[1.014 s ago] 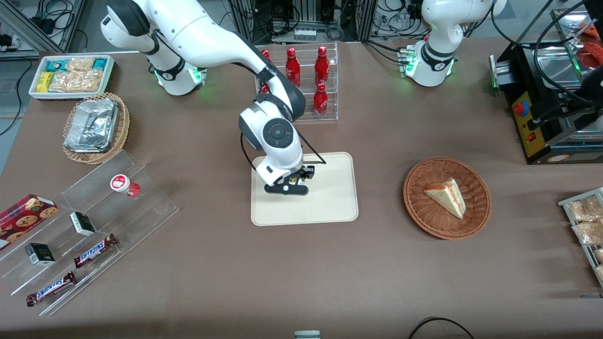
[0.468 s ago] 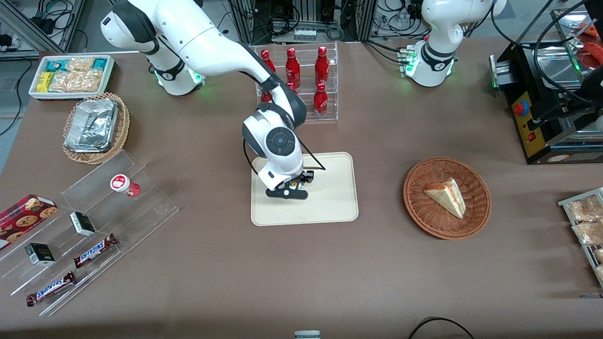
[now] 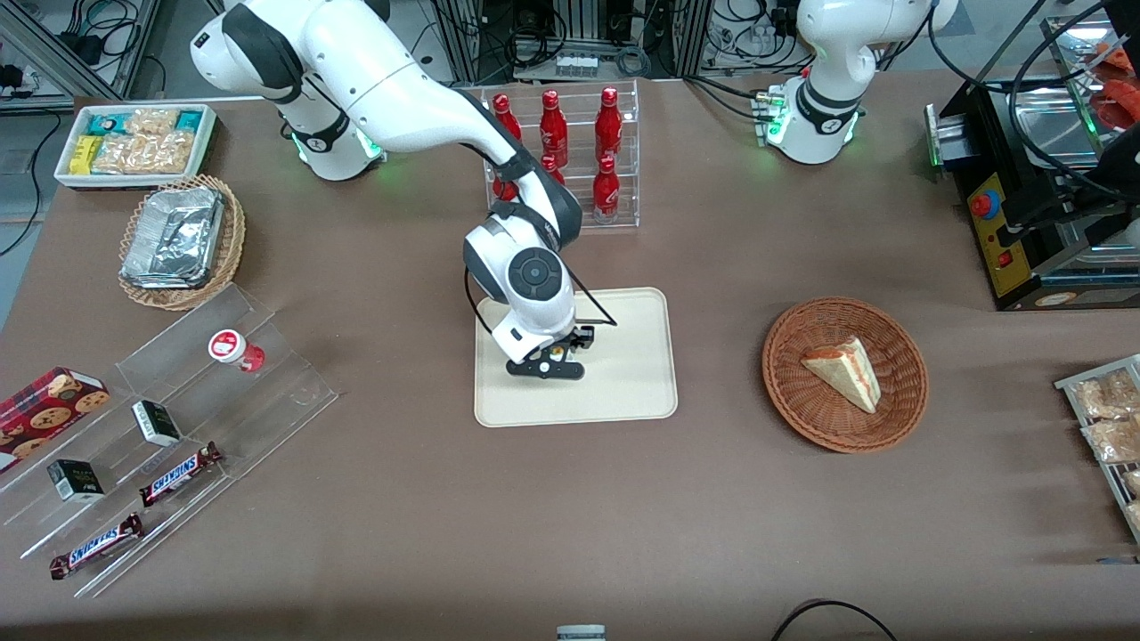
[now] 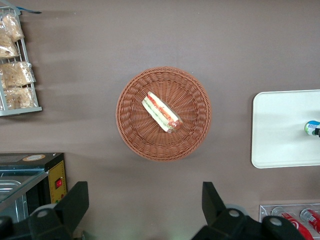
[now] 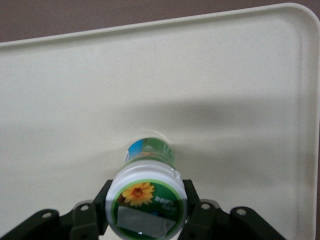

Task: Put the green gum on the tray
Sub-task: 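Lower the gum bottle onto the tray and open the right gripper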

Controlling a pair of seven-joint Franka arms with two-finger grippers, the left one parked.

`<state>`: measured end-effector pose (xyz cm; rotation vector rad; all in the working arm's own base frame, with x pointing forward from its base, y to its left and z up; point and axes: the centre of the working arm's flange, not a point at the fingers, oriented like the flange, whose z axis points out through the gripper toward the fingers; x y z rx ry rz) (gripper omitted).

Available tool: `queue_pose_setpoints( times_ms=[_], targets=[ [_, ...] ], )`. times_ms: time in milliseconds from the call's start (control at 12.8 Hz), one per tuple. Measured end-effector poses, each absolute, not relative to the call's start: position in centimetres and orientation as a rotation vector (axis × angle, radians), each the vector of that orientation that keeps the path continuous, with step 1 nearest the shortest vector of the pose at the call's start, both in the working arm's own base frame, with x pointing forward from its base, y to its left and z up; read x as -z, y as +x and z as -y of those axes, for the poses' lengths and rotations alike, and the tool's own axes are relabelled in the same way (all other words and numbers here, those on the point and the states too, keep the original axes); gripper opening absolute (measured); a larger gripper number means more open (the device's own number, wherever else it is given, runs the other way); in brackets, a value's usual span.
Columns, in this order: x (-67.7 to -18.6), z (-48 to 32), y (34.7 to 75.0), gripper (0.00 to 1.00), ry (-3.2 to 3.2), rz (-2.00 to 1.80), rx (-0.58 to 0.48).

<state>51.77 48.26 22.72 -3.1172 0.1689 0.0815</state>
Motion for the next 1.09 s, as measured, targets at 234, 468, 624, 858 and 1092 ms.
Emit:
queue_pose_setpoints(
  times_ms=[234, 468, 624, 858, 1092],
  targets=[
    [-22.4, -48.7, 51.4, 0.70, -3.119, -0.154, -0.076],
    [-22.4, -49.0, 51.2, 0.99, -3.116, -0.146, -0.070],
    [-22.5, -49.0, 51.3, 1.00, -3.113, -0.144, -0.065],
    [-23.0, -48.9, 51.7, 1.00, -3.110, -0.143, -0.050],
    [-23.5, -48.4, 52.1, 1.00, -3.118, -0.141, -0.060]
  ],
)
